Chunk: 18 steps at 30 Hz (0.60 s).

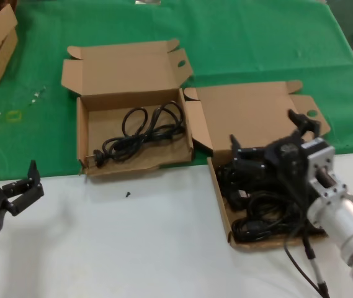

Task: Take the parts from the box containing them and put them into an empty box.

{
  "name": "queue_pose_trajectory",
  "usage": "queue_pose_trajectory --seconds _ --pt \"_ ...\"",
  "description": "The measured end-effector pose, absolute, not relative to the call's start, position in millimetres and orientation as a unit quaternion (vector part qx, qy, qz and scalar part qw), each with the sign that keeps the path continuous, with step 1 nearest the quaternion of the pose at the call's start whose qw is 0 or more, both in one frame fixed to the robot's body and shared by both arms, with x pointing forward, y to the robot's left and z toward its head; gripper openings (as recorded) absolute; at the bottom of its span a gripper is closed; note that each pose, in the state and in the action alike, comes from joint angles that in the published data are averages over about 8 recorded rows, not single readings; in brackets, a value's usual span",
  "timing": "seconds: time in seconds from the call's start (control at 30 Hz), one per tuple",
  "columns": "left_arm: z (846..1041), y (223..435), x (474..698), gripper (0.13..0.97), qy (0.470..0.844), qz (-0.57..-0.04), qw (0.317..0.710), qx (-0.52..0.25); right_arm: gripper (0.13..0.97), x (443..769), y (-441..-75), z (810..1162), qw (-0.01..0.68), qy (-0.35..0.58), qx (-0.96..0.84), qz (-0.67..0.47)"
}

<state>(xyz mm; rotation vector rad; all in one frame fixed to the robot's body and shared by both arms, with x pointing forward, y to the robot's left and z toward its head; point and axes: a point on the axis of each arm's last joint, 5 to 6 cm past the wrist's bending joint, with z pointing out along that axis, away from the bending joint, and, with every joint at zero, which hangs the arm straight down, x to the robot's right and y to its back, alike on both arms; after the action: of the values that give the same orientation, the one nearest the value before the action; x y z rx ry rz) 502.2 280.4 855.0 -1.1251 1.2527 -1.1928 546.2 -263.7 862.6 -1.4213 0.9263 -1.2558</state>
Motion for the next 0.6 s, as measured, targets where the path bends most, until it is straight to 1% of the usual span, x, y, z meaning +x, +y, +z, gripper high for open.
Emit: queue_pose_trajectory --seconds 0.27,0.6 --pt "855.0 280 502 0.966 0.521 -0.496 0.513 -0.468 0.966 521 -275 857 0.496 0.439 -0.544 -0.515" --pt "855.0 280 502 0.966 0.521 -0.496 0.513 -0.468 0.966 517 -276 857 0.496 0.448 -0.537 -0.514"
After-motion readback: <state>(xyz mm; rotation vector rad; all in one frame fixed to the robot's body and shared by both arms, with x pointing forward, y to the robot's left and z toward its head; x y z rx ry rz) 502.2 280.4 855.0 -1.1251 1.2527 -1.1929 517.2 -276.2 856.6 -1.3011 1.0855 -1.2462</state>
